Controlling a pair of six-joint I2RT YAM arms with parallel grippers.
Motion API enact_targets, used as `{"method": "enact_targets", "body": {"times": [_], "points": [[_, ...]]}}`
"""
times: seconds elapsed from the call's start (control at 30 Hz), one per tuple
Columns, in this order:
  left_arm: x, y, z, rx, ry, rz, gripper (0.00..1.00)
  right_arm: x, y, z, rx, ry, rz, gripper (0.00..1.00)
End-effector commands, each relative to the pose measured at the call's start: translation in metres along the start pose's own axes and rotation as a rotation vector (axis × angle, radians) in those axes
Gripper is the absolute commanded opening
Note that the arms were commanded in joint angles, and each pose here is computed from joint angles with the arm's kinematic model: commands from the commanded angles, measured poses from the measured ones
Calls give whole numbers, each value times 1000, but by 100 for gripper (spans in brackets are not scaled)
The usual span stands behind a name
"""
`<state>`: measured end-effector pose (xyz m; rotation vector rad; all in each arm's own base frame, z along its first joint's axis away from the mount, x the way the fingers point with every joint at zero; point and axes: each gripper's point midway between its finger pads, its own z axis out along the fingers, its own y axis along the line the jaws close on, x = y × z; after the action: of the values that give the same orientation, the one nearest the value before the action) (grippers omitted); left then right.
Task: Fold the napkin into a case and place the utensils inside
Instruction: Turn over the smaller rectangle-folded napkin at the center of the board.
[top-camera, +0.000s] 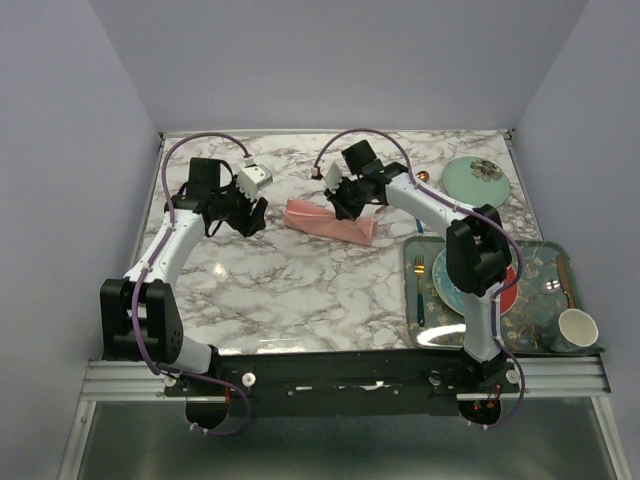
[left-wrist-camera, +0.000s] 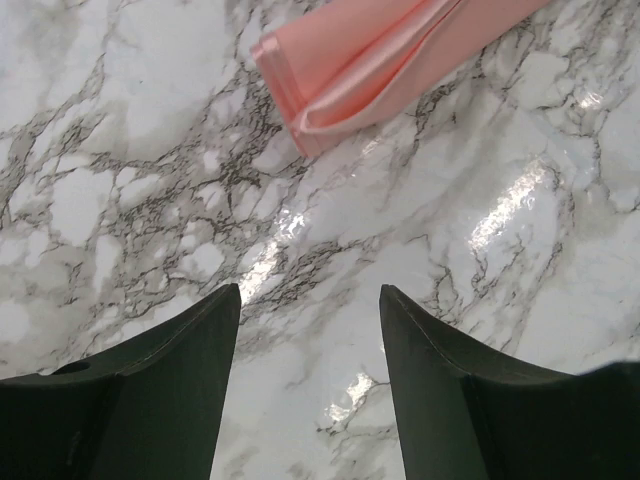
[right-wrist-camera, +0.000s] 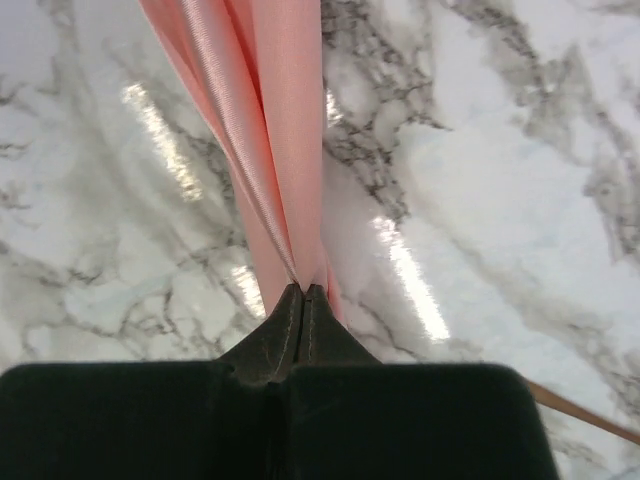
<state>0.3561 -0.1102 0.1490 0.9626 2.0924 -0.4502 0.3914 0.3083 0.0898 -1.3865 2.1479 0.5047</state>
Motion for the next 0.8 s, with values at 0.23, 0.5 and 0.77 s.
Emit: {"method": "enact_targets", "body": {"times": [0.23,0.5,0.77], "points": [[2,39,-16,-120,-15,-127,69,-41,-60,-10,390,-140,-263,1],[8,37,-16,-126,2,-141,69,-47,-32,-16,448,-204,-399,1],[19,43,-20,-148,19,-176,69,-32,8,-3,424,-219,-506,1]]}}
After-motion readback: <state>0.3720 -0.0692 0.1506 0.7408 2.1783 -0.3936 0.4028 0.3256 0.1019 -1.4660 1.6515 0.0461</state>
